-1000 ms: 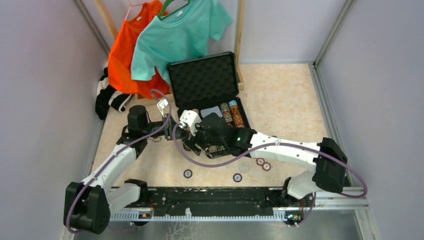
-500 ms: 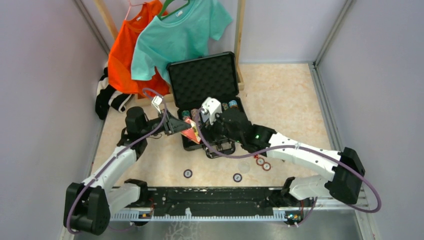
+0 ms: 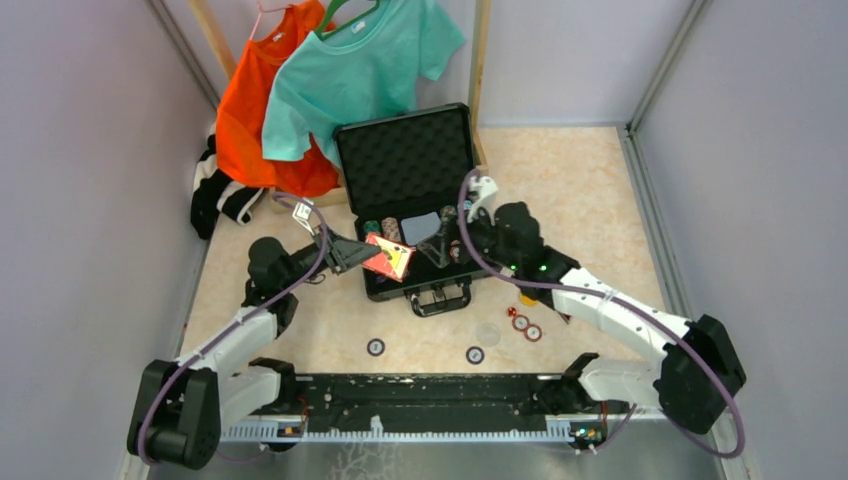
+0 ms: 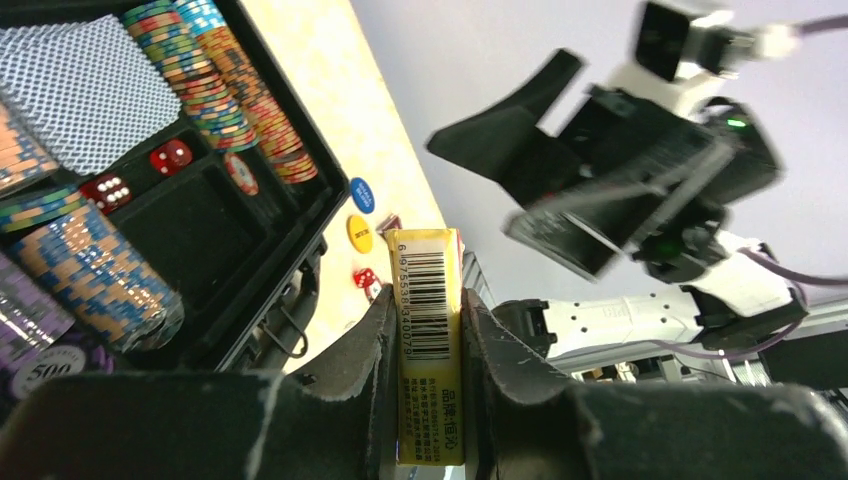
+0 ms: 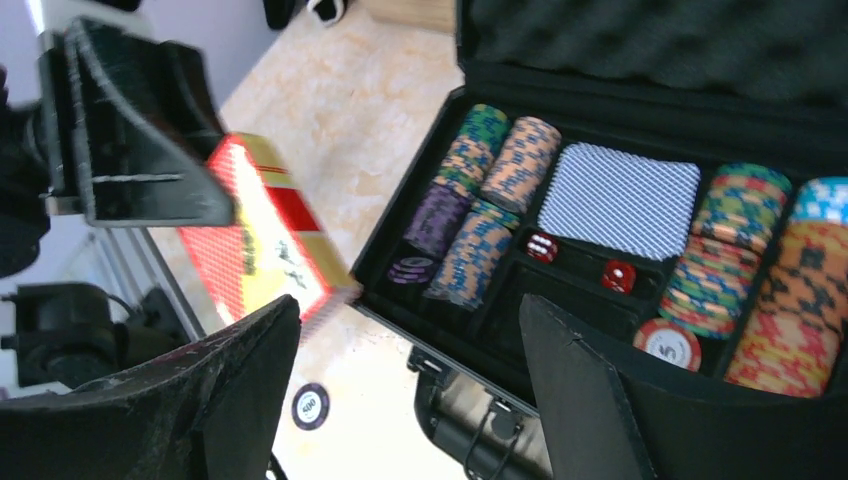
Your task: Pack up texas hold em set
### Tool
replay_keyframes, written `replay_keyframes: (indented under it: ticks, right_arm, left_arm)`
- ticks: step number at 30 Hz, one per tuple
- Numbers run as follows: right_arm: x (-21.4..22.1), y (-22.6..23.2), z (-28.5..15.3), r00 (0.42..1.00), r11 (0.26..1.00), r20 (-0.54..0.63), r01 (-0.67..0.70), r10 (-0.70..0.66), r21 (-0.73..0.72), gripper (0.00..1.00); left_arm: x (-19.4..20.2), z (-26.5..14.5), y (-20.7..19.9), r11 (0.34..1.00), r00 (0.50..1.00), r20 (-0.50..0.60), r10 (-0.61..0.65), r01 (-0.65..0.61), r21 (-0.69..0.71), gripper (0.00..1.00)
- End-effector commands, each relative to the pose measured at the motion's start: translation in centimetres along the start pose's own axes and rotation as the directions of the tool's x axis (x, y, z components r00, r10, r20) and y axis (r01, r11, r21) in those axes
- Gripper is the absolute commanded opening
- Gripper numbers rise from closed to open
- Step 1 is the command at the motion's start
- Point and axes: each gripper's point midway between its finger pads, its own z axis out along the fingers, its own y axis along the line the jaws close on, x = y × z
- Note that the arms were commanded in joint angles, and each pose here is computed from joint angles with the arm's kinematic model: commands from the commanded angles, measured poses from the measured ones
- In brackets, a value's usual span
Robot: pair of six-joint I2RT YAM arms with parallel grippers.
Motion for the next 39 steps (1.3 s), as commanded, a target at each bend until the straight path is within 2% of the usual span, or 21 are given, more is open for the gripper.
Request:
replay_keyframes:
  ticks: [1, 6, 15, 27, 31, 39]
  right_arm:
    - [-3.4, 1.7, -2.3, 0.974, 0.957, 0.142, -0.134, 0.175, -0.256, 0.78]
    - [-2.8, 3.6, -2.4, 0.969, 0.906, 0.117, -0.154, 0.216, -0.395, 0.72]
    - [-3.4, 6.0, -2.9, 0.962, 0.821, 0.115, -0.147, 0.249, -0.551, 0.74]
    - [-2.2, 5.6, -1.3, 0.958, 0.8, 0.071, -0.19, 0.278, -0.569, 0.74]
    - [-2.1, 6.2, -0.8, 0.956, 0.778, 0.048, -0.206, 0.29, -0.594, 0.68]
    - [-1.2, 7.0, 0.7, 0.954, 0.755, -0.002, -0.239, 0.3, -0.611, 0.67]
  left_arm:
    - [-1.7, 0.0, -4.3, 0.987, 0.996, 0.053, 0.071, -0.077, 0.141, 0.0]
    - [-1.9, 0.0, -5.0, 0.983, 0.998, 0.058, 0.039, -0.049, 0.177, 0.0]
    - [-2.2, 0.0, -3.6, 0.988, 0.993, 0.115, -0.022, 0.004, 0.155, 0.0]
    - [-3.3, -0.6, -4.7, 0.98, 0.979, 0.202, -0.03, -0.011, 0.199, 0.0]
    - [-3.3, -0.7, -4.4, 0.981, 0.976, 0.216, -0.039, -0.004, 0.196, 0.0]
    - [-3.5, -1.1, -4.7, 0.974, 0.967, 0.249, -0.05, -0.009, 0.228, 0.0]
